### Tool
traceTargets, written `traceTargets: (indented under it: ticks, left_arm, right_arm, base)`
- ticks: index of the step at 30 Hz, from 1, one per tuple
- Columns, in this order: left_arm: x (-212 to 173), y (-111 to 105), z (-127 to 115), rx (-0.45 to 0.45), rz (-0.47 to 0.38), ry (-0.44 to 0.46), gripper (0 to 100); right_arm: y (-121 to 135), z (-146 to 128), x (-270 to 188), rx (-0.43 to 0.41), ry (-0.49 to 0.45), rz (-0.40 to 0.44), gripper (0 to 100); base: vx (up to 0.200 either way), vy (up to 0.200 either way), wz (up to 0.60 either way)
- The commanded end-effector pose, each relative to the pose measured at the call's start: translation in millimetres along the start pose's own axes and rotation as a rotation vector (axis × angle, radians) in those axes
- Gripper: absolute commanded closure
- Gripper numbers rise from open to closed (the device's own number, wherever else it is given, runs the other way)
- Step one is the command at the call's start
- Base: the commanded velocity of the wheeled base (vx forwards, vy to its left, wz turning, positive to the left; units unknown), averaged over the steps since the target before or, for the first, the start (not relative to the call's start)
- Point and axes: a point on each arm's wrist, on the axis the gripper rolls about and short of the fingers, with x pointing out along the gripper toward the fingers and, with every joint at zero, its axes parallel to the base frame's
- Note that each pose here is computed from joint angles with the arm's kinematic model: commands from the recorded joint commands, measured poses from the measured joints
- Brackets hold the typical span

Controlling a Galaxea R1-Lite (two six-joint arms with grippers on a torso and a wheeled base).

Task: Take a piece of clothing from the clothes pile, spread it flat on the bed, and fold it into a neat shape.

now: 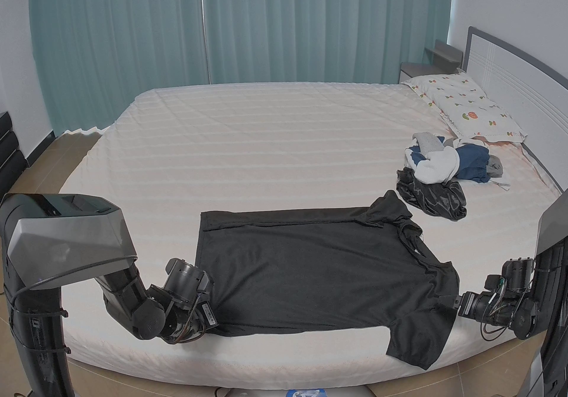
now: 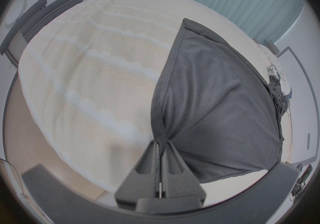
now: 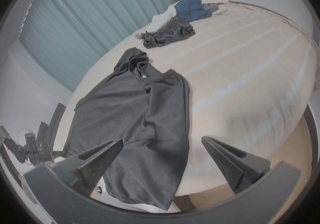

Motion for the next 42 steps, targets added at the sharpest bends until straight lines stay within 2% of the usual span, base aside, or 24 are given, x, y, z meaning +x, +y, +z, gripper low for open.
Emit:
traceTargets:
  ticks: [1,6,13,19,20,32,37,42]
  left_arm:
    - [-4,6,2,-0.013,0.015,-0.009,100]
    - [-4,14,6,-0.007,0.050,-0.020,100]
    - [-3,15,7,-0.008,0.056,-0.017,100]
    - [-2,15,6,-0.010,0.056,-0.015,100]
    - [-2,15,6,-0.010,0.054,-0.016,100]
    - [-7,18,8,-0.014,0.054,-0.016,100]
    - [-13,24,3,0.039,0.074,0.005,100]
    - [-17,33,-5,0.090,0.140,0.077,100]
  right_arm:
    - [-4,-13,2,-0.011,0.063,-0.014,0]
    - [1,-21,8,-0.035,0.075,0.018,0]
    - [9,-26,15,-0.065,0.099,0.040,0]
    - [6,-30,25,-0.071,0.100,-0.001,0]
    - [6,-30,26,-0.071,0.099,-0.005,100]
    - [1,-30,3,-0.050,0.108,-0.043,100]
    - [-3,-31,0,-0.039,0.130,-0.066,100]
    - [-2,-34,-7,-0.083,0.196,-0.081,100]
  base:
    - [0.000,0.000,0.00]
    - [0.000,0.000,0.00]
    - [0.000,0.000,0.00]
    - [0.000,0.000,0.00]
    - [0.000,0.000,0.00]
    - [0.000,0.000,0.00]
    - [0.000,0.000,0.00]
    - [0.000,0.000,0.00]
